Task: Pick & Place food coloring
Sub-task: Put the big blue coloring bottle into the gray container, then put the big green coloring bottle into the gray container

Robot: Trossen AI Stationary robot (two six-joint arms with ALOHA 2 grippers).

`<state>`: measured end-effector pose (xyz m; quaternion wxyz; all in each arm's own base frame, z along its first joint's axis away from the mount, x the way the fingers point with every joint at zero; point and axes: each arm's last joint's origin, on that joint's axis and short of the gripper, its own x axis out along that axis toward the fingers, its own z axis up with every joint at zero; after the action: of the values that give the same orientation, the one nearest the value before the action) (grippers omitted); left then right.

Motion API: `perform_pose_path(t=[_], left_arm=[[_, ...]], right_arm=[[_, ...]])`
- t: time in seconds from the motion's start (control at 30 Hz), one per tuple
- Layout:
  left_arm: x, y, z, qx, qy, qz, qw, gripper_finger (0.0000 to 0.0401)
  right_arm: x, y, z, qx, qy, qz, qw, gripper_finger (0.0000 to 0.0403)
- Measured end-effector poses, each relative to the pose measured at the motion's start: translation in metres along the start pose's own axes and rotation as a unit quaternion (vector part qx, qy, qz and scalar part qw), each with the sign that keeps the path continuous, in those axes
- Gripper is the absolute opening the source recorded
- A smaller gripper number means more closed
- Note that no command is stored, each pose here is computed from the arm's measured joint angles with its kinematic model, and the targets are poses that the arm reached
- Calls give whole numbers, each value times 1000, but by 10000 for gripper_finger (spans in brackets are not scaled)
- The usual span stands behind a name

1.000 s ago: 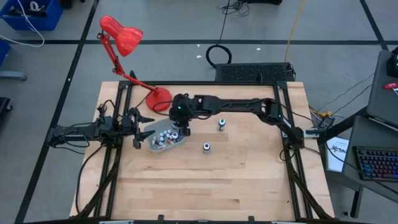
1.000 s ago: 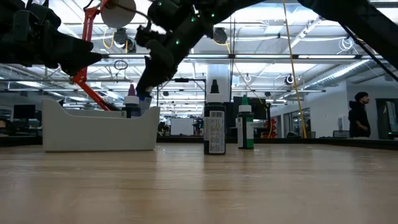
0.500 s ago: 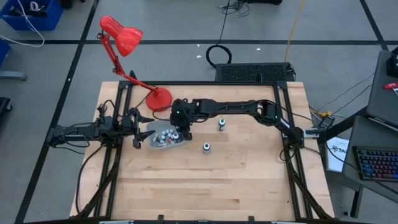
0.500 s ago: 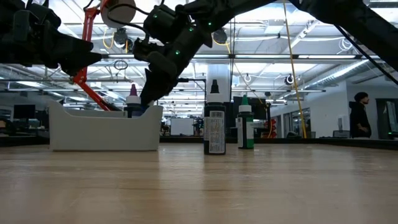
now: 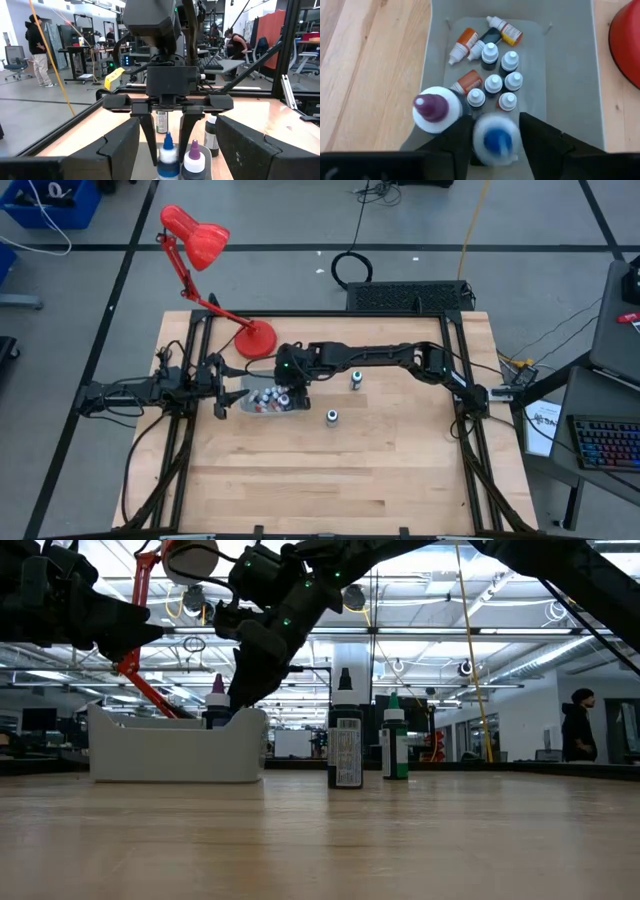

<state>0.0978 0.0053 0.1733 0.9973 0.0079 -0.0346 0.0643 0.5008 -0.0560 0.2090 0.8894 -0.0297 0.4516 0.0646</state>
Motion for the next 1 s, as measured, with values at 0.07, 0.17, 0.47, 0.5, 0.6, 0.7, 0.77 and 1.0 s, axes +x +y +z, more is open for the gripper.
perform_pose_path(t=[0.07, 0.17, 0.47, 0.5, 0.6, 0.7, 0.77, 1.0], left_arm=[[0, 0, 0, 0, 0, 0, 1000, 257], [0, 0, 0, 0, 0, 0, 1000, 257], [0, 0, 0, 0, 0, 0, 1000, 257], [0, 0, 0, 0, 0, 0, 1000, 257], [0, 0, 0, 0, 0, 0, 1000, 257], [0, 0, 0, 0, 0, 0, 1000, 257], [0, 0, 0, 0, 0, 0, 1000, 257], [0, 0, 0, 0, 0, 0, 1000, 257]], right_arm=[[0, 0, 0, 0, 0, 0, 1000, 167], [0, 0, 1, -1, -6, -1, 1000, 181], [-18, -1, 8, -11, -16, -57, 998, 188], [-26, 0, 10, -11, -13, -67, 998, 187], [-51, 3, 15, -6, -12, -90, 996, 185], [-79, 10, 16, 24, -2, -101, 995, 185], [-99, 17, 13, 51, 18, -97, 994, 185], [-122, 30, -17, 114, 151, -130, 973, 185]])
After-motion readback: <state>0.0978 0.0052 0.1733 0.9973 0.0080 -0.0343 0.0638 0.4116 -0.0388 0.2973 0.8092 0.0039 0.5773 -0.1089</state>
